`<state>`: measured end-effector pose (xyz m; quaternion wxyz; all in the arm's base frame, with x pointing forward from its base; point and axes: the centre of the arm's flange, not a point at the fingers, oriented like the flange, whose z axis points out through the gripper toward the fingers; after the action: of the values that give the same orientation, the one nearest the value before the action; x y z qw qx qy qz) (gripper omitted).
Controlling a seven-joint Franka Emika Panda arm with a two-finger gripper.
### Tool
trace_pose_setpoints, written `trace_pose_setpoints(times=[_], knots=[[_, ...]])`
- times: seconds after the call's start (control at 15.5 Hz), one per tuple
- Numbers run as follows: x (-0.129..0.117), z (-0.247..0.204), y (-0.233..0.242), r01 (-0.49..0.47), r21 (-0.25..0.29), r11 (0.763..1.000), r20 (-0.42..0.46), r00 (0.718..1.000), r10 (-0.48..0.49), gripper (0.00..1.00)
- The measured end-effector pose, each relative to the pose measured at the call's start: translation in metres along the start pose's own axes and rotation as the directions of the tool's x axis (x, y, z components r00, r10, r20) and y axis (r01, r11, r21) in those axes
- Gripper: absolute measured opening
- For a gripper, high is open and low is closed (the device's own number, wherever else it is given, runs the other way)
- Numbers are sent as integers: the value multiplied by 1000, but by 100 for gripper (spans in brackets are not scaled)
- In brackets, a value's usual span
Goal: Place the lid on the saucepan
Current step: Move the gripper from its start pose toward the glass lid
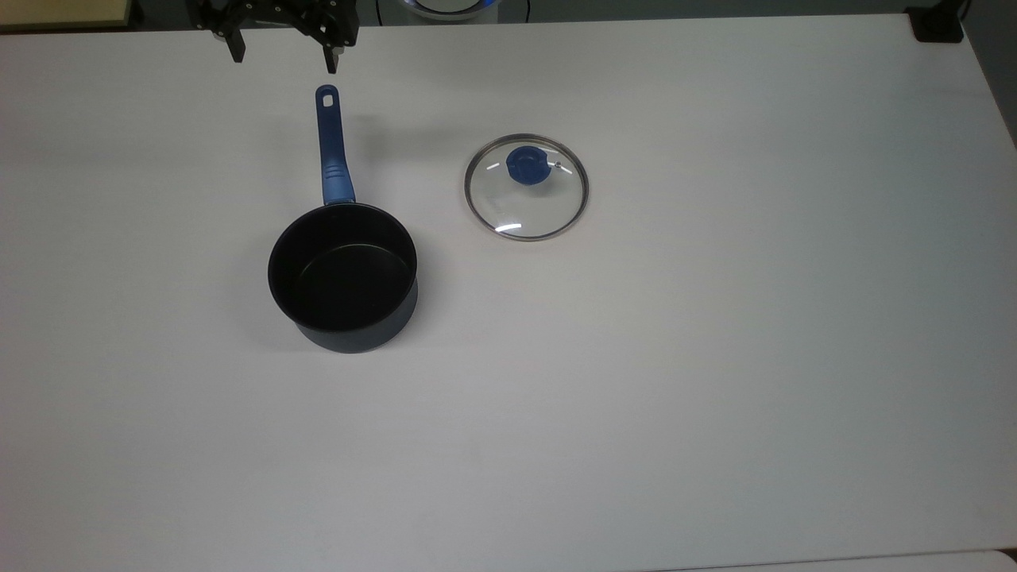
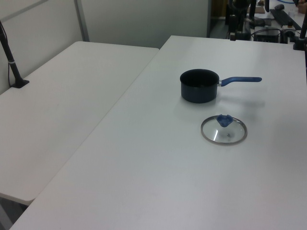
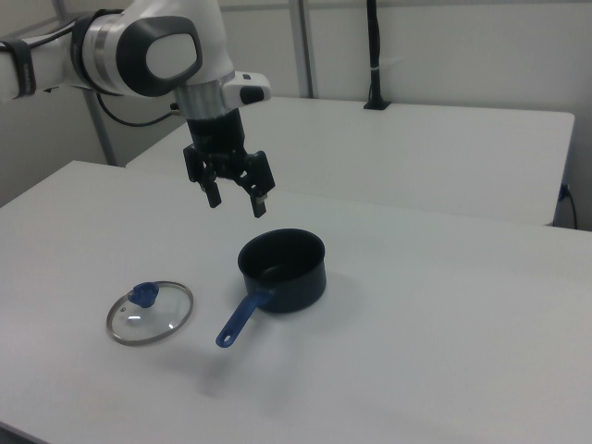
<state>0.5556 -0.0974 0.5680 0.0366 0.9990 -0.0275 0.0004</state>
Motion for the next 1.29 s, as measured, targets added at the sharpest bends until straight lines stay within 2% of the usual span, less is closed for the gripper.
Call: trace_pose_setpoints(times=[0.26, 0.64, 1.29], knots=[[-2, -3, -1, 28, 1, 1000, -1, 1000, -28, 100], [-19, -12, -10, 52, 21, 998, 112, 992, -54, 100], [-18, -15, -17, 83, 22, 996, 104, 991, -85, 100]])
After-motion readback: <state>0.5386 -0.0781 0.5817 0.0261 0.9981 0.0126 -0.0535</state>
